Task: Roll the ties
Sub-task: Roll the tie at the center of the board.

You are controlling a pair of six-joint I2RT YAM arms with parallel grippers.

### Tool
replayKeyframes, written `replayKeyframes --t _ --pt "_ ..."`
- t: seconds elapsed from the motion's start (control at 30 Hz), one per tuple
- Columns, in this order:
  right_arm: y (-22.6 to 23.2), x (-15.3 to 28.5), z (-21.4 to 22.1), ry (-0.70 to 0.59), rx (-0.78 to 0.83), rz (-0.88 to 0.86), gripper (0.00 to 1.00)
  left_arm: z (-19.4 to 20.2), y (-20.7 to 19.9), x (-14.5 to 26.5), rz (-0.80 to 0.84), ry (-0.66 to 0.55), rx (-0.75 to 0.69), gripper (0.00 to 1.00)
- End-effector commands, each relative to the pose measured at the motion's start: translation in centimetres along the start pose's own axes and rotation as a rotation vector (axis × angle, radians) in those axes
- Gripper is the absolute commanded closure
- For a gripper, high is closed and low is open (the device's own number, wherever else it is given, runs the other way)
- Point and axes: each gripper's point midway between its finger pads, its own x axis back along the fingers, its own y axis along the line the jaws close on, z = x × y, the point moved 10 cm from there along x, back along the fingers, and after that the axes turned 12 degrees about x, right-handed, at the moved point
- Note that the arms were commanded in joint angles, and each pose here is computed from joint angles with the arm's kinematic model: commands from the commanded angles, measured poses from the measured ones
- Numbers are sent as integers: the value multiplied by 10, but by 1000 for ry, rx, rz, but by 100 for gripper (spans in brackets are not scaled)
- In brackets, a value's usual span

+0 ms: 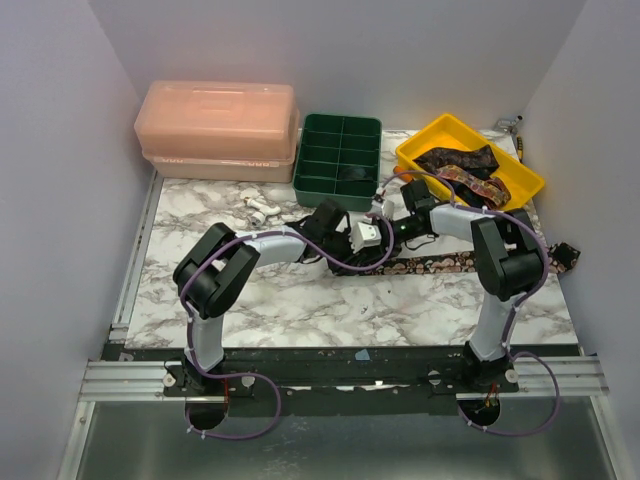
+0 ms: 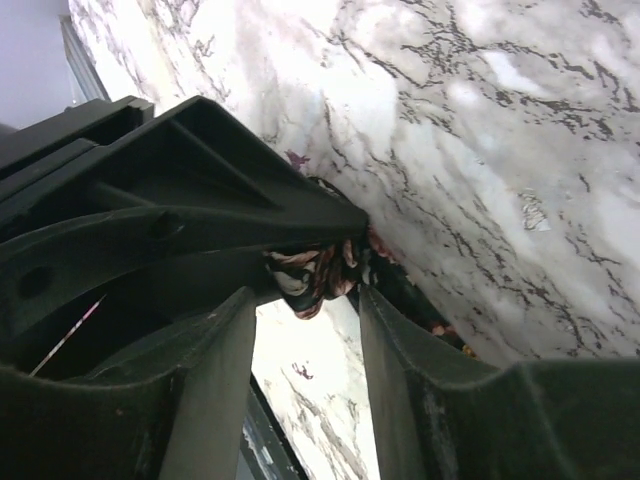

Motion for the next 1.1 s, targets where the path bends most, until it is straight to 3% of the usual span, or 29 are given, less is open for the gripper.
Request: replayKeyframes --t 0.0,0.13,0.33,0.4,0.5,0.67,0.83,1.07 --pt "-6 -9 4 2 -29 -24 55 34 -4 -4 20 159 83 63" --pt "-9 -11 11 19 -37 -22 66 34 -5 -6 29 156 94 61" --pt "-11 -12 13 34 -58 -27 99 33 -5 -7 42 140 97 58" --pt "-14 -9 17 48 -67 -18 99 33 -5 -7 40 132 92 57" --pt "-20 -6 23 71 -96 31 99 29 -4 -4 43 99 97 45" --pt "-33 -7 30 129 -137 119 99 9 -5 15 60 -131 27 32" --pt "-44 -11 35 182 -168 176 100 2 -8 22 47 -262 -59 26" --pt "-53 -14 37 226 -179 211 99 6 -1 5 61 -284 -77 22"
